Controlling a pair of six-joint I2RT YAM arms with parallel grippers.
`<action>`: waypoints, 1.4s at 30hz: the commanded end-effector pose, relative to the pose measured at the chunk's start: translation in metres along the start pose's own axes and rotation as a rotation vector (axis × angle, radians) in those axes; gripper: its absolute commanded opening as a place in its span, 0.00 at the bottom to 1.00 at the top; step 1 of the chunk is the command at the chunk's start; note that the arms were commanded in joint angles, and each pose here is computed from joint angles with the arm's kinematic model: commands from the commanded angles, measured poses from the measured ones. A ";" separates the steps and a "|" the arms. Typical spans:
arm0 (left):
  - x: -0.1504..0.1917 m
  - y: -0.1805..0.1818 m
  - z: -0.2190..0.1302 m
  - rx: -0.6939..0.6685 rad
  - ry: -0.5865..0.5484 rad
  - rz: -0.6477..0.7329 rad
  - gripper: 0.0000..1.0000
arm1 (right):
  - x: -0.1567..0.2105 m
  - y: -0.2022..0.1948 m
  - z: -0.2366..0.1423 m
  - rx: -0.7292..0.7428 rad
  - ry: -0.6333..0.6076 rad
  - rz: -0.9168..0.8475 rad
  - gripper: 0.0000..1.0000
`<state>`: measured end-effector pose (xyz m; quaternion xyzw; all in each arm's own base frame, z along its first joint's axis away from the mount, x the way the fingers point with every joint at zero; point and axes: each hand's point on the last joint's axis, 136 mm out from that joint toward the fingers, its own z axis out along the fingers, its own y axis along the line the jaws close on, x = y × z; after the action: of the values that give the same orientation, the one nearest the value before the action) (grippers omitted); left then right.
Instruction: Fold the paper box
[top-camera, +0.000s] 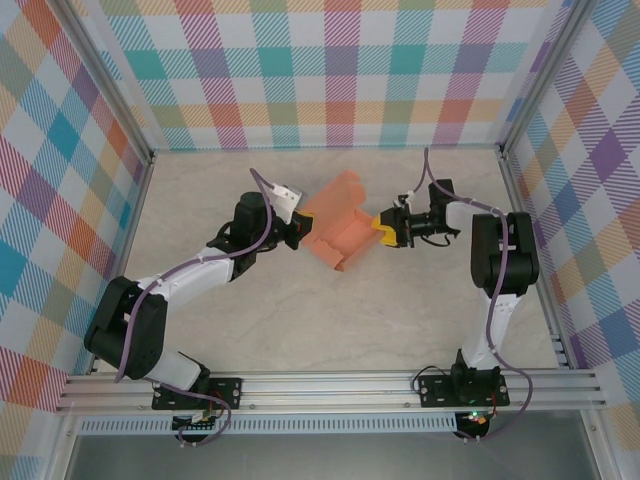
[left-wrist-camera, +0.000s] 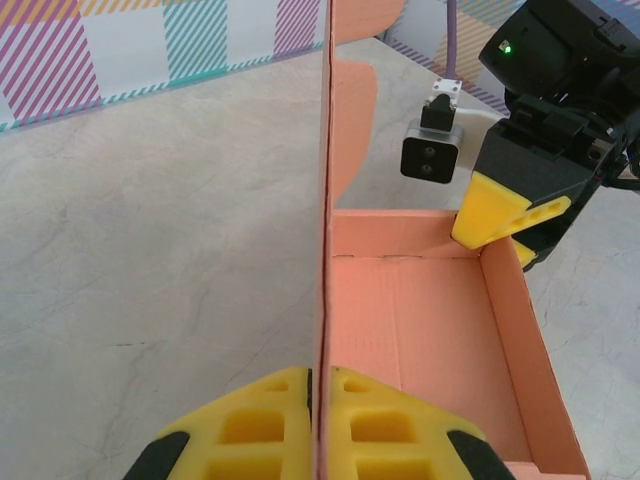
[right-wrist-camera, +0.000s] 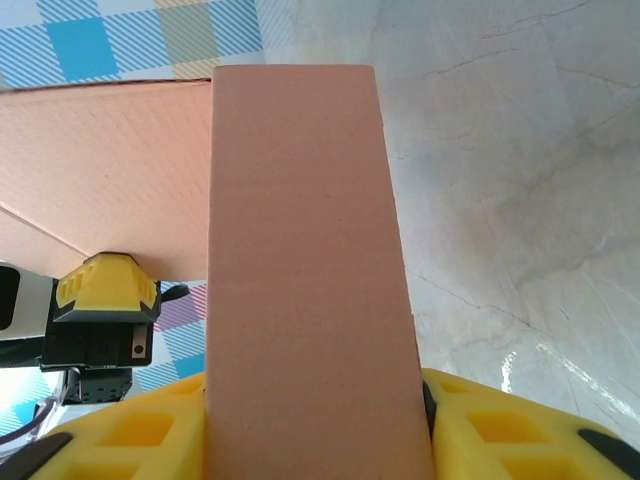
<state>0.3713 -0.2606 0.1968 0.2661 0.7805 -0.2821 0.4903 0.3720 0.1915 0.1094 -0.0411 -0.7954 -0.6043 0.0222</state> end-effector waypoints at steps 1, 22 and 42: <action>-0.024 -0.003 -0.005 0.018 -0.072 0.010 0.00 | 0.002 -0.005 0.004 0.002 0.024 0.000 0.41; -0.008 0.026 0.006 -0.124 0.012 -0.060 0.00 | -0.007 -0.004 -0.001 0.237 -0.120 -0.201 0.60; 0.029 0.069 0.006 -0.403 0.203 -0.383 0.00 | 0.084 0.045 0.065 0.650 -0.073 -1.895 0.62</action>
<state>0.4102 -0.2203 0.1577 0.0711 0.8889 -0.1888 0.4112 0.2860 0.2579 0.1395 0.4493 -0.7611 -0.2575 -0.3906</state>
